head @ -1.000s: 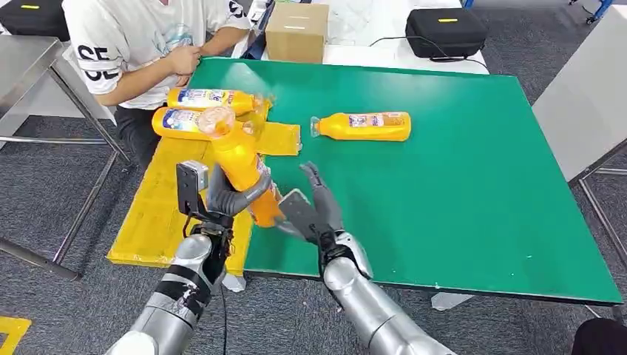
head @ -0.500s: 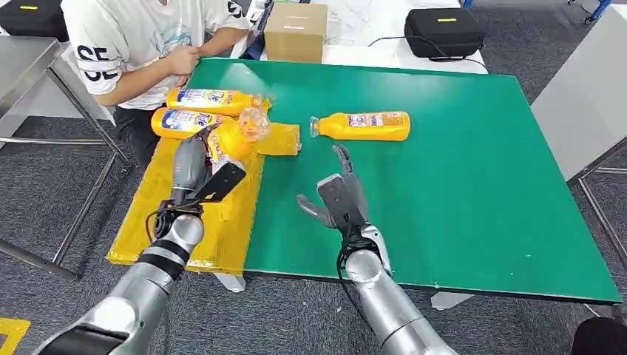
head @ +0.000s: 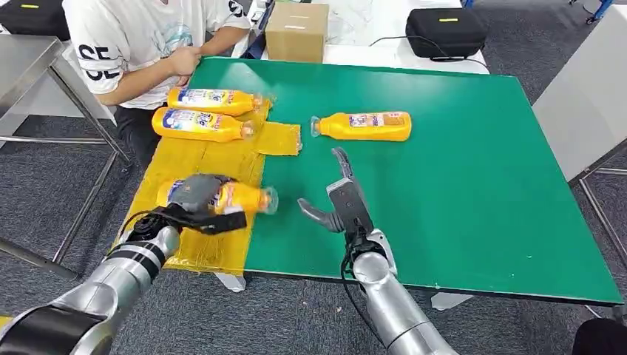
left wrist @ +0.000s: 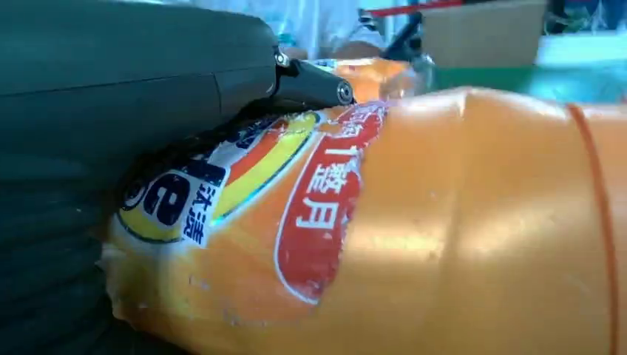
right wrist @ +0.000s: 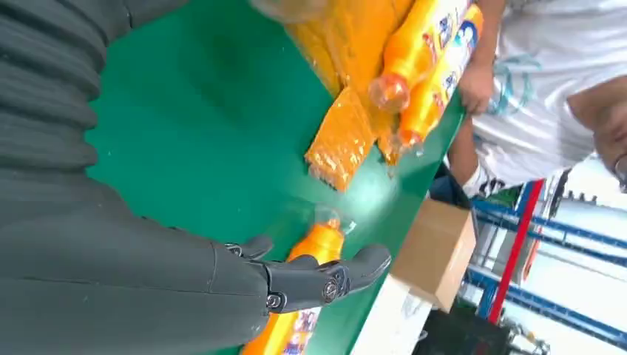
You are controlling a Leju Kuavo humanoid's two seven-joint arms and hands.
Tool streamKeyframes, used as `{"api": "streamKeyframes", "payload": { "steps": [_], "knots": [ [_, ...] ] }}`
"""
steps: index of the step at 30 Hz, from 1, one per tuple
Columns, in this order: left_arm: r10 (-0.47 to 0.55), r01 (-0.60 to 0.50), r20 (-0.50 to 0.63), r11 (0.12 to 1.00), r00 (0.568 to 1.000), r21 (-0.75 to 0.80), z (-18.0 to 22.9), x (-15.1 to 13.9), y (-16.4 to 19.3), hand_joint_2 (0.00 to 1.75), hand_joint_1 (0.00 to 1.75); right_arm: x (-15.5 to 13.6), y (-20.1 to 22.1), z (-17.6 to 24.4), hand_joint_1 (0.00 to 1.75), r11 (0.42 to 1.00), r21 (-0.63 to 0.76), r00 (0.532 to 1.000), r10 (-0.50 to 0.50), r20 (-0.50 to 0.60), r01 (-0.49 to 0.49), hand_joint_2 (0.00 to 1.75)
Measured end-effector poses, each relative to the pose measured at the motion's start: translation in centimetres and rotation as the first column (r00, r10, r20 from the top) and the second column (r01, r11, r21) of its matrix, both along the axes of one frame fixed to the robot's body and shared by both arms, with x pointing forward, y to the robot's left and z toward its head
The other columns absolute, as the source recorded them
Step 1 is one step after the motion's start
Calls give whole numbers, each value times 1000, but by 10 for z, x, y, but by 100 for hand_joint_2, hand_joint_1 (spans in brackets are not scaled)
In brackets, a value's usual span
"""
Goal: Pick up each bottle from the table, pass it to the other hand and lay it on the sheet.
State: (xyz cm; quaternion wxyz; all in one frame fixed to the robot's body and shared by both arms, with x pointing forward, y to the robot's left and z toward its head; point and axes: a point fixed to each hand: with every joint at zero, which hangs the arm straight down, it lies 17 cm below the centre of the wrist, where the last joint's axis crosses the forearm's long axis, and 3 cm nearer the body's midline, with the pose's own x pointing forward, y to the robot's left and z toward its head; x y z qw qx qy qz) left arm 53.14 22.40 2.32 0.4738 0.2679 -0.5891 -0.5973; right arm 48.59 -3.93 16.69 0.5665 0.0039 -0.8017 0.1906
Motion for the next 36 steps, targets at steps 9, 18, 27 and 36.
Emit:
{"api": "streamKeyframes", "payload": {
  "steps": [9, 18, 27, 36],
  "knots": [
    [-20, 25, -49, 995, 999, 100, -19, -7, 21, 175, 175, -4, 9, -7, 0, 999, -16, 999, 34, -24, -34, 175],
    [61, -69, 68, 990, 996, 123, -8, 1, 33, 175, 0, -5, 15, -11, 0, 998, -31, 998, 51, -31, -52, 175],
    [94, -104, 153, 993, 984, 54, 2, -1, 31, 175, 0, -7, 20, -16, 0, 997, -42, 997, 62, -41, -63, 175],
    [203, -97, 231, 912, 952, -400, 46, -10, 14, 175, 0, -7, 15, -23, 0, 999, -32, 998, 38, -55, -40, 175]
  ]
}}
